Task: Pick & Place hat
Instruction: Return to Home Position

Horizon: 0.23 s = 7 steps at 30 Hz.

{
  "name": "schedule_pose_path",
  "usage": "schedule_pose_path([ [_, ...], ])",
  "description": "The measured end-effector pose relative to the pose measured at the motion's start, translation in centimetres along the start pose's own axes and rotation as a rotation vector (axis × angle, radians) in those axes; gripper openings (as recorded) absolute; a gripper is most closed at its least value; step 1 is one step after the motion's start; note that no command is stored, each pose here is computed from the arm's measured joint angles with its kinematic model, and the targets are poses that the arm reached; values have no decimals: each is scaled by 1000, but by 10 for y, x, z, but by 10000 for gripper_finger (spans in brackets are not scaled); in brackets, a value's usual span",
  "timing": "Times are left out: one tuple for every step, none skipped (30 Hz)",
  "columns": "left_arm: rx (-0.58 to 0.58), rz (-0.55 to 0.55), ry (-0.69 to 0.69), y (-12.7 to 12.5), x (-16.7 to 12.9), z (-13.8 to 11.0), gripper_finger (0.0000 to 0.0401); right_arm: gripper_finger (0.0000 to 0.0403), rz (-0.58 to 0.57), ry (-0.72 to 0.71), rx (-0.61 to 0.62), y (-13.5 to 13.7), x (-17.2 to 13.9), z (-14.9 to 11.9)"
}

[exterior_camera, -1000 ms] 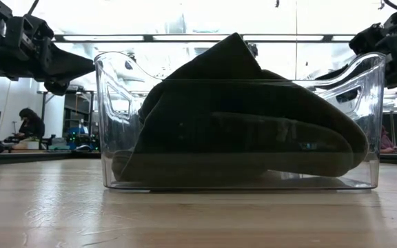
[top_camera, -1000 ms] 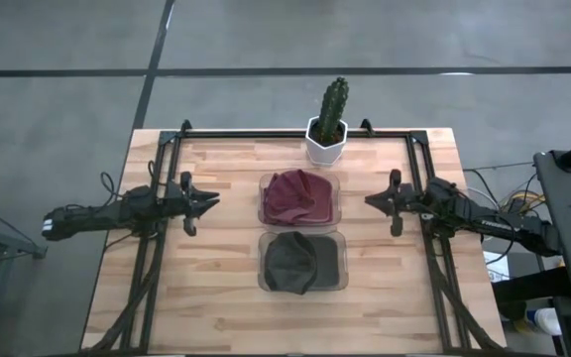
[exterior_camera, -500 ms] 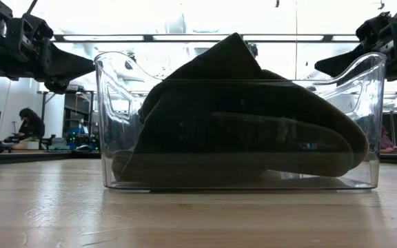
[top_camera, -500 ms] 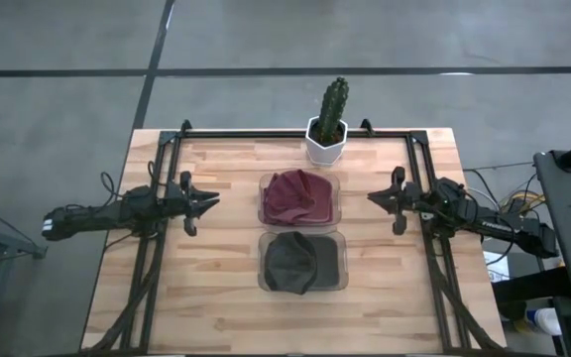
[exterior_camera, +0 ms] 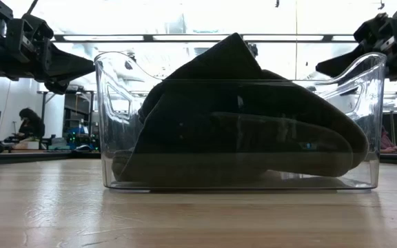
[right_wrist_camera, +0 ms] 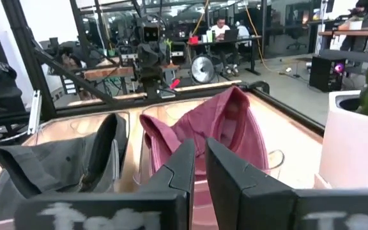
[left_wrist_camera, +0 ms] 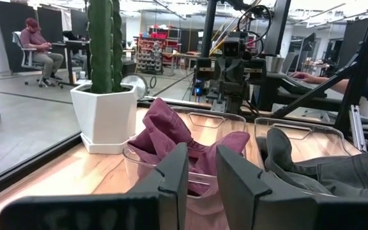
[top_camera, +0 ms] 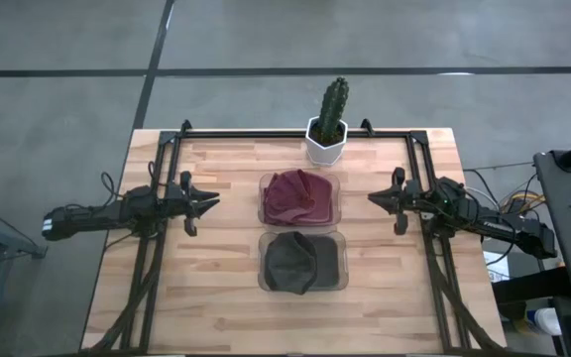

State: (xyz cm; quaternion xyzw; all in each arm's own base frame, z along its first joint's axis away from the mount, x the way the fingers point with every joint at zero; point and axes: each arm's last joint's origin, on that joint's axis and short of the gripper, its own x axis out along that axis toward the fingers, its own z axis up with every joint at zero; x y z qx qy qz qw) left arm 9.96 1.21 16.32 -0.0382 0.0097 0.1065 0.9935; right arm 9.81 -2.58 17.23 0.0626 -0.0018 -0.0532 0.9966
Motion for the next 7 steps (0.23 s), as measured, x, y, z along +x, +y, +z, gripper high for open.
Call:
schedule_pose_path([
  [-2, 0, 0, 0, 0, 0, 74, 34, 0, 2, 3, 0, 0, 0],
  [-4, 0, 1, 0, 0, 0, 74, 34, 0, 2, 4, 0, 0, 0],
  [-6, 0, 2, 0, 0, 0, 74, 34, 0, 3, 4, 0, 0, 0],
  [-6, 0, 2, 0, 0, 0, 74, 34, -1, 7, 6, 0, 0, -1],
  [-6, 0, 2, 0, 0, 0, 74, 34, -2, 13, 7, 0, 0, -1],
  [-7, 0, 0, 0, 0, 0, 74, 34, -3, 21, 9, 0, 0, -2],
  [-8, 0, -4, 0, 0, 0, 74, 34, -3, 26, 12, 0, 0, -2],
])
